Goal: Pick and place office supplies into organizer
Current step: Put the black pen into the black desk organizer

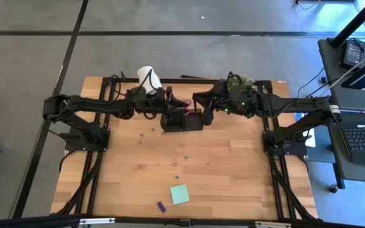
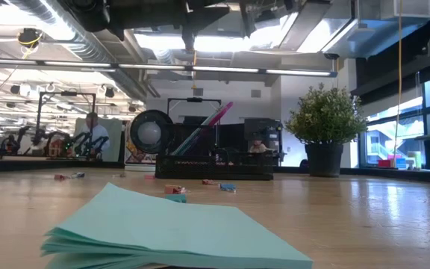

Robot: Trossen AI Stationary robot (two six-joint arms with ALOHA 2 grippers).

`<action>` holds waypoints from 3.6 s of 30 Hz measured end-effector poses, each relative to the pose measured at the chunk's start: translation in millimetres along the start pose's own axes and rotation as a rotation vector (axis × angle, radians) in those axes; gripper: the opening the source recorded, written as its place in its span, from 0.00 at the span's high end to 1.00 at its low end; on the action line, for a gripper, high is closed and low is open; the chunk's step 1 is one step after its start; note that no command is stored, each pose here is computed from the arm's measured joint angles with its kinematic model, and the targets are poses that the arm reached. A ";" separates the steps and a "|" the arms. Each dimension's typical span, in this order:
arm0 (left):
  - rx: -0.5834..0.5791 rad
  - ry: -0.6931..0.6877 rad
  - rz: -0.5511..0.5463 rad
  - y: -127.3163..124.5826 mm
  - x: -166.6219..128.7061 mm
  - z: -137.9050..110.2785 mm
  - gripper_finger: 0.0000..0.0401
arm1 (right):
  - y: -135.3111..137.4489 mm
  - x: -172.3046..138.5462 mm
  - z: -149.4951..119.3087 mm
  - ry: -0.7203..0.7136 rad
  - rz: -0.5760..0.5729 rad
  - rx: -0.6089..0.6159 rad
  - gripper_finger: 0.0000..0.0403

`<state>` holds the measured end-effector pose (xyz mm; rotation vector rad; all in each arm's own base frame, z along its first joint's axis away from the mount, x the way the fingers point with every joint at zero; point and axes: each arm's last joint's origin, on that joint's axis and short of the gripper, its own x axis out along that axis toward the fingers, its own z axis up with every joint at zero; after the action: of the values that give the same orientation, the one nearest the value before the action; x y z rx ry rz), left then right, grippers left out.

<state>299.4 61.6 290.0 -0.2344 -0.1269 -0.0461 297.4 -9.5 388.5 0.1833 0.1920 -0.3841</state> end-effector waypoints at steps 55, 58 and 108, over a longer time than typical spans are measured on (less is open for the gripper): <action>0.060 -0.076 0.044 1.3 -0.7 6.9 0.87 | 10.6 27.9 -13.1 0.003 0.048 -0.031 0.86; 0.060 -0.076 0.044 1.4 -0.7 6.9 0.88 | 10.6 27.9 -13.1 0.003 0.048 -0.031 0.86; 0.000 0.407 0.365 69.6 -35.3 -24.7 0.88 | -18.6 -30.4 -33.1 0.377 -0.062 -0.056 0.39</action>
<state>271.5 124.5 245.7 -0.2406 0.3222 0.2686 257.6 -8.7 360.6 0.1942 0.5798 -0.4027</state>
